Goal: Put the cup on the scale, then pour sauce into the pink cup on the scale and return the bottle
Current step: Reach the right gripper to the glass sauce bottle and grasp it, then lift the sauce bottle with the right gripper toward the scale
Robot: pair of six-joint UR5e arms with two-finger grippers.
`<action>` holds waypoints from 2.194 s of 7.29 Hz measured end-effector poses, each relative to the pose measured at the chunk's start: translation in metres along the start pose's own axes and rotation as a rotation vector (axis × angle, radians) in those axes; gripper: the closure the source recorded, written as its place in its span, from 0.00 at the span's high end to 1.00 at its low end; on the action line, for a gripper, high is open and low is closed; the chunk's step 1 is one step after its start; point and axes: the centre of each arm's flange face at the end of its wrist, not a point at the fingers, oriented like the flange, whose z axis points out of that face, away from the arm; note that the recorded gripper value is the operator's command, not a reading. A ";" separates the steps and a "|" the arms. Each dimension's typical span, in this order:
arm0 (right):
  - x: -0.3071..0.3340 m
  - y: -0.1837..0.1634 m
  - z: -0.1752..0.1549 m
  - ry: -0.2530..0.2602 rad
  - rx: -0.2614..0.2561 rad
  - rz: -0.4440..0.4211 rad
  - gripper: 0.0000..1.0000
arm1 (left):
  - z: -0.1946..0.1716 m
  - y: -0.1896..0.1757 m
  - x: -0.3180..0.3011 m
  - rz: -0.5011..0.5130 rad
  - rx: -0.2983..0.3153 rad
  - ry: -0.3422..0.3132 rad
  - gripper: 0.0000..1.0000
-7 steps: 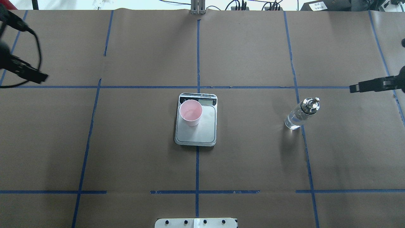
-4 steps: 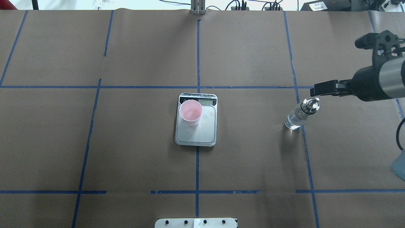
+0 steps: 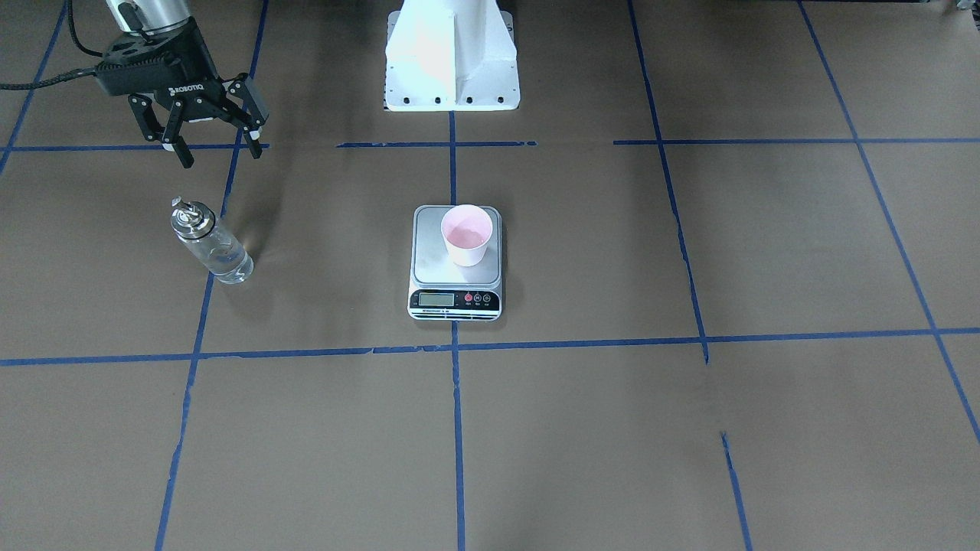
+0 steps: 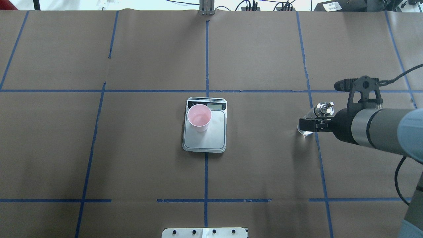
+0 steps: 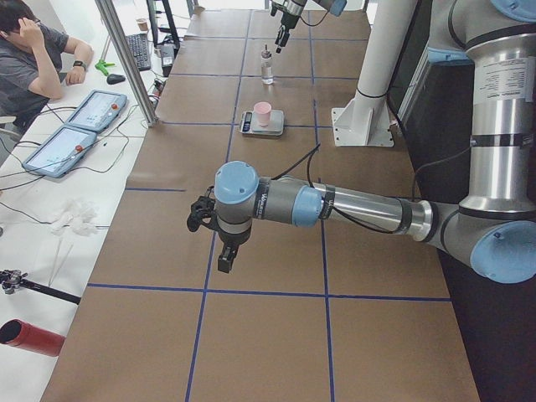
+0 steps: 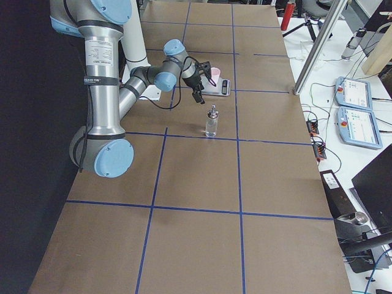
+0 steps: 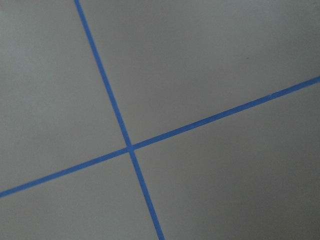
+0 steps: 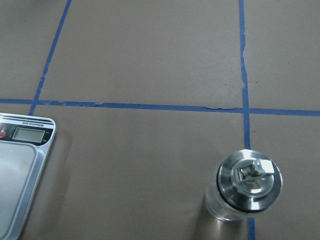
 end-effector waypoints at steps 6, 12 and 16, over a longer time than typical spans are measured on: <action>0.073 0.062 0.121 -0.026 0.246 -0.065 1.00 | 0.010 0.048 -0.006 -0.048 -0.036 0.008 1.00; 0.075 0.056 0.161 0.028 0.385 -0.108 0.01 | 0.010 0.048 -0.006 -0.048 -0.035 0.008 1.00; 0.074 0.046 0.153 0.052 0.471 -0.096 0.00 | 0.010 0.048 -0.005 -0.046 -0.034 0.012 1.00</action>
